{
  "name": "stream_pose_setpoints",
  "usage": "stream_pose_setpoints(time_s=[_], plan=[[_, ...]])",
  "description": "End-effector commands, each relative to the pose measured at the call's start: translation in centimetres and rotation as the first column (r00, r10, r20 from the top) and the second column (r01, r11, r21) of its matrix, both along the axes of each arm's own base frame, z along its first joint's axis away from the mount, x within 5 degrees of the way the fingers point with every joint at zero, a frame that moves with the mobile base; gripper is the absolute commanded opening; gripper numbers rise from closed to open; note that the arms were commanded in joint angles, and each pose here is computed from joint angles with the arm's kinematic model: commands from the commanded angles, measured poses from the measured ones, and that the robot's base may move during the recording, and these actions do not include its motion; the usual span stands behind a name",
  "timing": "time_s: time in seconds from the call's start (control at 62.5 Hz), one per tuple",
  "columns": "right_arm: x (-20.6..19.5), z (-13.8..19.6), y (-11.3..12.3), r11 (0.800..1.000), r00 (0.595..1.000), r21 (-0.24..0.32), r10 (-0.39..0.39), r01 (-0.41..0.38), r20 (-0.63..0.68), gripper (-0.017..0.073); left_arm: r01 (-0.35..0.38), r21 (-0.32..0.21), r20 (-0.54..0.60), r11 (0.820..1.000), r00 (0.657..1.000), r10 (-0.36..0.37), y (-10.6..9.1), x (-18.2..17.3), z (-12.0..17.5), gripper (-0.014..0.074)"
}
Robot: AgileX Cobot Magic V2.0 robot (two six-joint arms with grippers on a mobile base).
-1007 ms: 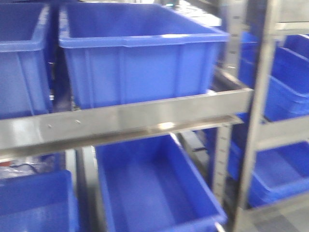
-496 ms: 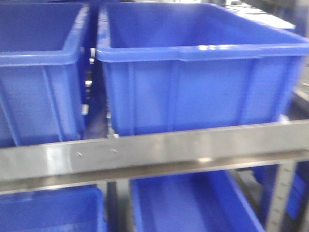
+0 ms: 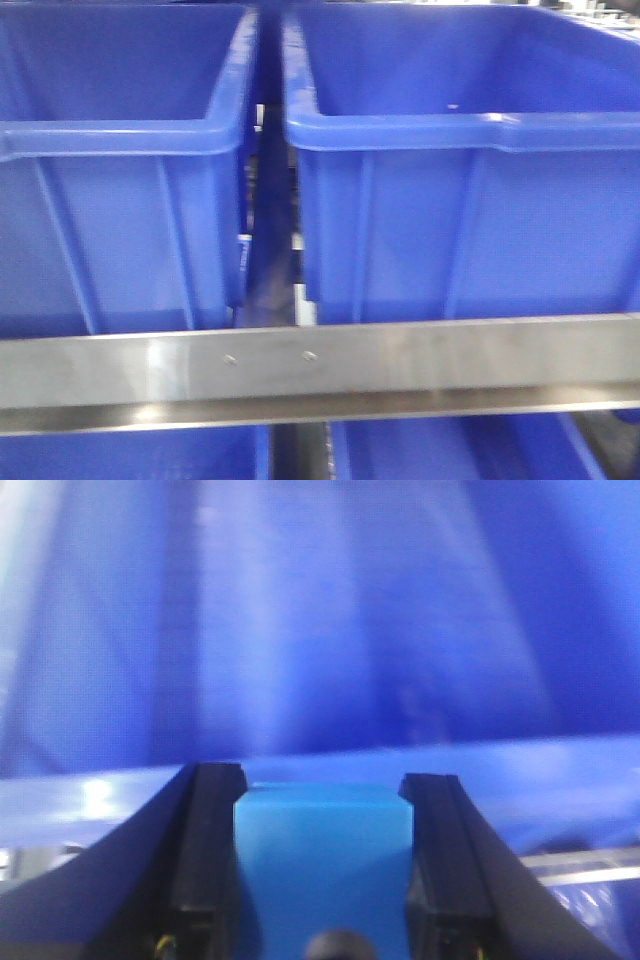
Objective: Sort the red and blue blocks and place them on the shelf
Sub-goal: 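Extend both grippers with the cubes over two adjacent blue bins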
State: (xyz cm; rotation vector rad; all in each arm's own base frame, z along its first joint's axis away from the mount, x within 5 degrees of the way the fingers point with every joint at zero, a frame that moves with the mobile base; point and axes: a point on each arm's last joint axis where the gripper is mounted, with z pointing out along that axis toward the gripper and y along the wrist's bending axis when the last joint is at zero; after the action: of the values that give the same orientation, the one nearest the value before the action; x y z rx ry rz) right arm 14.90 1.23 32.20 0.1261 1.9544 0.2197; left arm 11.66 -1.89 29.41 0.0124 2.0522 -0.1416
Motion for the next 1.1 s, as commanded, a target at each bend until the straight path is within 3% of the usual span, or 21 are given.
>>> stream_pose_setpoints(time_s=[0.0,1.087], plan=[[0.12,1.65,-0.20,1.000,0.994,-0.006,-0.013,0.014,0.110,0.0048,0.021,-0.015,0.098,1.000,0.995,-0.019,-0.21,0.27,1.51,0.0123],[0.12,1.65,-0.20,1.000,0.994,-0.006,-0.013,0.014,0.110,0.0048,0.021,-0.015,0.098,1.000,0.995,-0.019,-0.21,0.27,1.51,0.0123]])
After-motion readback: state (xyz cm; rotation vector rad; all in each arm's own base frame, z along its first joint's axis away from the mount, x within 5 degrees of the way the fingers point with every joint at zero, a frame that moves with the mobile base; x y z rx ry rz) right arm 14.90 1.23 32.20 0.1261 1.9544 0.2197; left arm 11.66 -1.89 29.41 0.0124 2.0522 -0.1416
